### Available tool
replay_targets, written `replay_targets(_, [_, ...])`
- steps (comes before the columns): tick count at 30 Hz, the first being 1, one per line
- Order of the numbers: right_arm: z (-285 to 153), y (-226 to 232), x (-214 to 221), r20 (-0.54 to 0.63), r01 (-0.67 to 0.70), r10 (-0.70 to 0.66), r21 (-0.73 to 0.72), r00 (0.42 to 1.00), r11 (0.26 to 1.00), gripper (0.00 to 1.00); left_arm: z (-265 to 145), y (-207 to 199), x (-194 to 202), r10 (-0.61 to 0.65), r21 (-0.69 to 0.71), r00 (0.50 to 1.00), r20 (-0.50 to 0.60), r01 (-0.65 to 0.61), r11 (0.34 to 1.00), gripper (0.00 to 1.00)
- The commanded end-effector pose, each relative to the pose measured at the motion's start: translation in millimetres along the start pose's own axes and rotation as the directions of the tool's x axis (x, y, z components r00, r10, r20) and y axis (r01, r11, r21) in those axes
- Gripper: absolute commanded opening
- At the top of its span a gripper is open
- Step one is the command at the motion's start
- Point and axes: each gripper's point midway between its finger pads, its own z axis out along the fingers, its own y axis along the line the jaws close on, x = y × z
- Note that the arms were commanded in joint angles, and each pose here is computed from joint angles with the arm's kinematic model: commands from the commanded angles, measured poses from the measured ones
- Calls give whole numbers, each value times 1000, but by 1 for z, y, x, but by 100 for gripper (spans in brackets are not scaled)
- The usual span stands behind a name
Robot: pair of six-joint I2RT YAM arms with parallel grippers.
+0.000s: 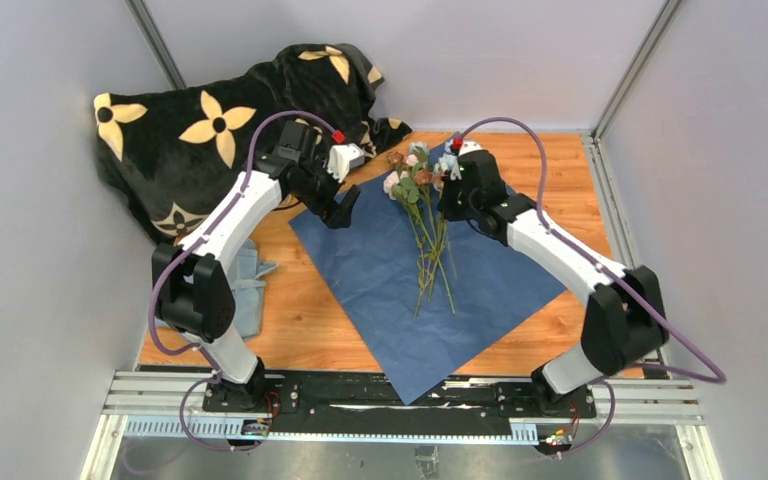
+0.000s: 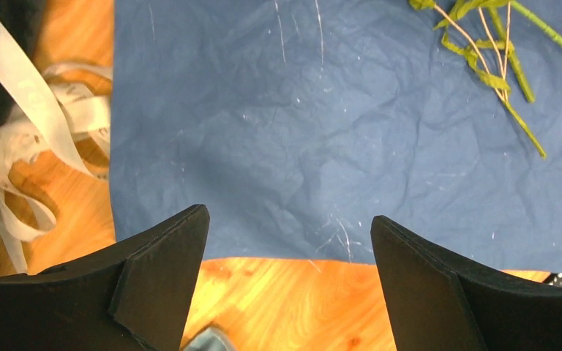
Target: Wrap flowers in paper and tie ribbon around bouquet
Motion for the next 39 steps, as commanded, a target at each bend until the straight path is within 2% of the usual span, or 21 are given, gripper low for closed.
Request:
replay_targets(1, [34,10,23,-93,-50,50,4,994,999,0,-14,-13,16,3,26,999,-34,-2,1000,91])
replay_targets(6, [64,-2,32,-146,-59,73,95,987,994,1,-27,-21,20,7,19,1000,-18,-7,1000,91])
replay_targets(7, [68,-3,31,-156,-52,69,107,985,993,5,-29,-22,21,9,17,1000,-13,-9,1000,91])
replay_targets(11, [62,-6,22,-204,27,-2,120,979,992,41,-38,-29,25,23,20,1000,2,-23,1000,91])
replay_targets(13, [42,-9,12,-216,90,-62,121,974,989,53,-42,-36,30,51,33,999,9,-51,998,91])
replay_targets(16, [9,-13,12,-233,168,-142,97,962,981,59,-50,-49,45,121,61,993,4,-121,991,91])
replay_targets(19, [-18,-2,43,-300,226,-233,-59,925,972,59,-56,-60,79,230,81,969,-86,-223,971,87])
replay_targets(21, [-31,2,68,-350,197,-225,-115,909,974,58,-54,-71,102,368,122,913,-175,-351,928,85])
replay_targets(22, [-37,5,82,-379,169,-214,-148,900,974,58,-52,-74,112,443,121,868,-223,-426,897,85])
replay_targets(23, [-43,11,94,-407,136,-202,-184,891,973,57,-49,-85,118,521,160,824,-224,-496,853,84])
replay_targets(25, [-58,19,118,-452,74,-179,-240,874,968,56,-39,-120,127,700,287,702,-134,-648,705,84])
replay_targets(26, [-65,23,129,-472,34,-158,-261,867,965,55,-33,-142,132,762,336,645,-50,-708,621,85])
replay_targets(29, [-86,25,164,-528,-55,-105,-278,843,959,53,-18,-180,139,873,349,464,148,-851,393,86])
replay_targets(30, [-93,24,179,-558,-96,-71,-263,827,960,53,-9,-191,144,887,326,415,203,-883,338,87])
replay_targets(31, [-99,23,193,-592,-153,-11,-226,806,962,52,0,-202,147,890,296,383,247,-905,307,87])
replay_targets(34, [-118,19,235,-681,-263,106,-131,725,956,49,24,-231,131,878,131,330,348,-944,303,89])
replay_targets(37, [-134,15,270,-728,-319,177,-61,663,946,47,38,-256,136,873,101,297,387,-955,280,89])
replay_targets(39, [-142,15,283,-734,-349,214,-34,645,936,47,45,-267,141,870,105,298,394,-954,279,89])
